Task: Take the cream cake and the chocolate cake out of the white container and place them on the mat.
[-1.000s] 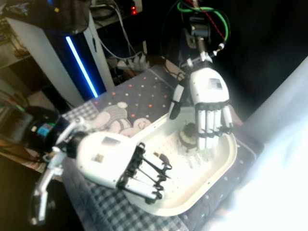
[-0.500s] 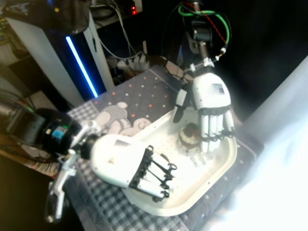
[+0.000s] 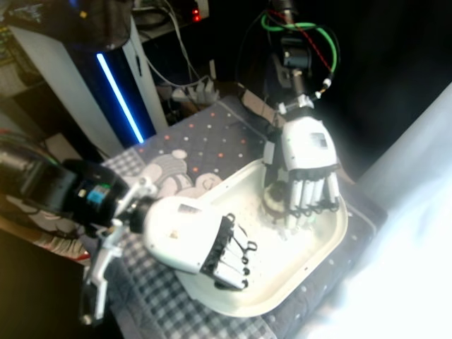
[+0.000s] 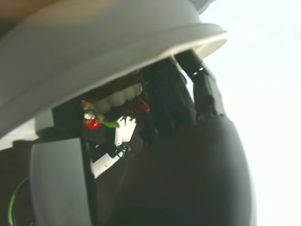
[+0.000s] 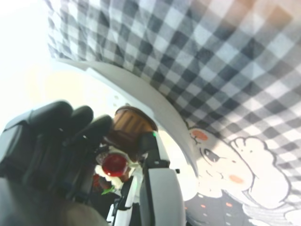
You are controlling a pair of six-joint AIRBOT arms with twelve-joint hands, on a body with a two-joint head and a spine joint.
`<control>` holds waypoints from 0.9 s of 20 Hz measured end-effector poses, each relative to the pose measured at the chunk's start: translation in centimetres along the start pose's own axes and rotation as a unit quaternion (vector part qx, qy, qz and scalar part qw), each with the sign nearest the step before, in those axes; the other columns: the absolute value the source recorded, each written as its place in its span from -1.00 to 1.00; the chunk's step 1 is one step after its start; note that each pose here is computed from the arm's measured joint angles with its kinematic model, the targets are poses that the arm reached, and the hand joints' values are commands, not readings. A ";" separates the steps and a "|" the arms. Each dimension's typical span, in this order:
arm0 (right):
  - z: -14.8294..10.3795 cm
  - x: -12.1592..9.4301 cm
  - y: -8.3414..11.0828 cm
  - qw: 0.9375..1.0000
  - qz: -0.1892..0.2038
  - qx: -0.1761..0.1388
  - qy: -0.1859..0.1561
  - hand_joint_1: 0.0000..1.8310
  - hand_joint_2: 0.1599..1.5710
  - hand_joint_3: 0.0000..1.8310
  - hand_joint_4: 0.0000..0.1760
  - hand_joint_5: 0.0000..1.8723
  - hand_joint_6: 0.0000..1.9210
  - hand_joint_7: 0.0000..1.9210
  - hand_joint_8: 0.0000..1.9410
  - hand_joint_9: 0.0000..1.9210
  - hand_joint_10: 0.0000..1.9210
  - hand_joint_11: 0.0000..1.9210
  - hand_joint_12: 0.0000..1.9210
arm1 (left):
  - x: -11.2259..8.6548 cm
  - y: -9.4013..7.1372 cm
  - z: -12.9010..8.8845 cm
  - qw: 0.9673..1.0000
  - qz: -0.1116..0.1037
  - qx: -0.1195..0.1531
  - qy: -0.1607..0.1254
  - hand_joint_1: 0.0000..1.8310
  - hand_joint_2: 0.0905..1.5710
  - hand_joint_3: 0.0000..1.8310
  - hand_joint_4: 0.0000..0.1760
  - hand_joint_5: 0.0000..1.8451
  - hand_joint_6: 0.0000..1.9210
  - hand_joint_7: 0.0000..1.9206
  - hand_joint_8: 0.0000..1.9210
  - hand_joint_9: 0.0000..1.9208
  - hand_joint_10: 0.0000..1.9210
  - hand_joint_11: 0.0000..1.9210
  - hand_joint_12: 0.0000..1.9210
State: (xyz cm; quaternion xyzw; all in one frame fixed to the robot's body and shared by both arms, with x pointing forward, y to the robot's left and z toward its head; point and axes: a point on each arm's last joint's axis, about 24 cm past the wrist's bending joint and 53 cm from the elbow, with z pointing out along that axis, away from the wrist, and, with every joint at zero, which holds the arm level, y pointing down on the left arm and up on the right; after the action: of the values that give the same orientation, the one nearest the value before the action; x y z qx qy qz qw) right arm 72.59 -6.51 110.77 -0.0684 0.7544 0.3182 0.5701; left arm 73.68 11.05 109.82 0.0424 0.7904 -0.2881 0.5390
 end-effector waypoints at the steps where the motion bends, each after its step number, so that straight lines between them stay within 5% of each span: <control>1: 0.0 0.0 0.0 1.000 0.001 0.000 0.000 0.49 0.39 -1.00 -1.00 0.05 -0.02 -0.07 0.07 -0.18 0.48 -0.44 0.69 | 0.2 0.1 0.0 1.000 -0.003 -0.001 0.001 0.25 0.52 -1.00 -1.00 -0.13 0.23 -0.11 0.94 0.05 0.98 0.14 0.99; 3: 0.0 0.0 0.0 1.000 0.001 0.001 0.000 0.49 0.40 -1.00 -1.00 0.02 -0.03 -0.08 0.10 -0.17 0.50 -0.42 0.70 | 0.5 0.3 -0.1 1.000 -0.005 -0.003 0.004 0.24 0.49 -1.00 -1.00 -0.10 0.24 0.12 1.00 0.31 1.00 0.46 1.00; 6: -0.1 -0.2 -0.1 1.000 0.003 0.000 -0.003 0.49 0.39 -1.00 -1.00 0.00 0.00 -0.05 0.08 -0.15 0.47 -0.41 0.66 | 0.4 0.3 -0.1 1.000 -0.005 -0.003 0.001 0.23 0.50 -1.00 -1.00 -0.12 0.27 0.05 1.00 0.23 1.00 0.37 1.00; 7: -0.2 -0.3 -0.2 1.000 0.009 0.002 -0.004 0.37 0.39 -1.00 -1.00 0.05 -0.07 -0.06 0.24 -0.18 0.32 -0.42 0.74 | 0.3 0.2 -0.1 1.000 -0.006 -0.002 0.000 0.23 0.50 -1.00 -1.00 -0.11 0.27 0.05 1.00 0.21 1.00 0.35 1.00; 9: -0.5 -0.8 -0.8 1.000 0.006 0.006 -0.007 0.35 0.39 -1.00 -1.00 0.05 -0.14 -0.07 0.35 -0.22 0.38 -0.41 0.84 | 0.0 0.3 -0.2 1.000 -0.005 -0.002 -0.005 0.23 0.50 -1.00 -1.00 -0.11 0.27 0.11 1.00 0.26 1.00 0.39 1.00; 10: -0.6 -1.0 -0.9 1.000 0.005 0.008 -0.008 0.33 0.40 -1.00 -1.00 0.08 -0.07 -0.14 0.35 -0.46 0.30 -0.64 0.89 | -0.1 0.3 -0.2 1.000 -0.004 -0.002 -0.007 0.23 0.50 -1.00 -1.00 -0.12 0.27 0.11 1.00 0.27 1.00 0.39 1.00; 12: -0.6 -1.1 -1.0 1.000 0.005 0.008 -0.010 0.33 0.40 -1.00 -1.00 0.07 0.01 -0.14 0.28 -0.48 0.16 -0.74 0.84 | -0.3 0.4 -0.2 1.000 -0.003 -0.002 -0.010 0.22 0.51 -1.00 -1.00 -0.13 0.29 -0.02 1.00 0.14 1.00 0.25 1.00; 15: -0.6 -1.1 -0.8 1.000 0.005 0.006 -0.011 0.34 0.39 -1.00 -1.00 0.06 -0.09 -0.07 0.30 -0.33 0.26 -0.69 0.86 | -0.4 0.3 -0.2 1.000 -0.004 -0.002 -0.011 0.23 0.50 -1.00 -1.00 -0.11 0.26 0.01 1.00 0.18 1.00 0.29 1.00; 18: -0.7 -1.2 -0.6 1.000 0.006 0.003 -0.013 0.38 0.38 -1.00 -1.00 0.04 -0.17 -0.01 0.32 -0.14 0.43 -0.34 0.89 | -1.1 -0.1 -0.6 1.000 -0.006 0.004 -0.024 0.23 0.49 -1.00 -1.00 -0.10 0.24 0.09 1.00 0.26 1.00 0.36 1.00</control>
State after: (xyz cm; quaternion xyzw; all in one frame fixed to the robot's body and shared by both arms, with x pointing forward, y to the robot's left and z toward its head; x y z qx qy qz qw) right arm 72.67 -7.70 111.73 -0.0581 0.7482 0.3197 0.5784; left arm 73.57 11.51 111.01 0.0336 0.7764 -0.2956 0.5557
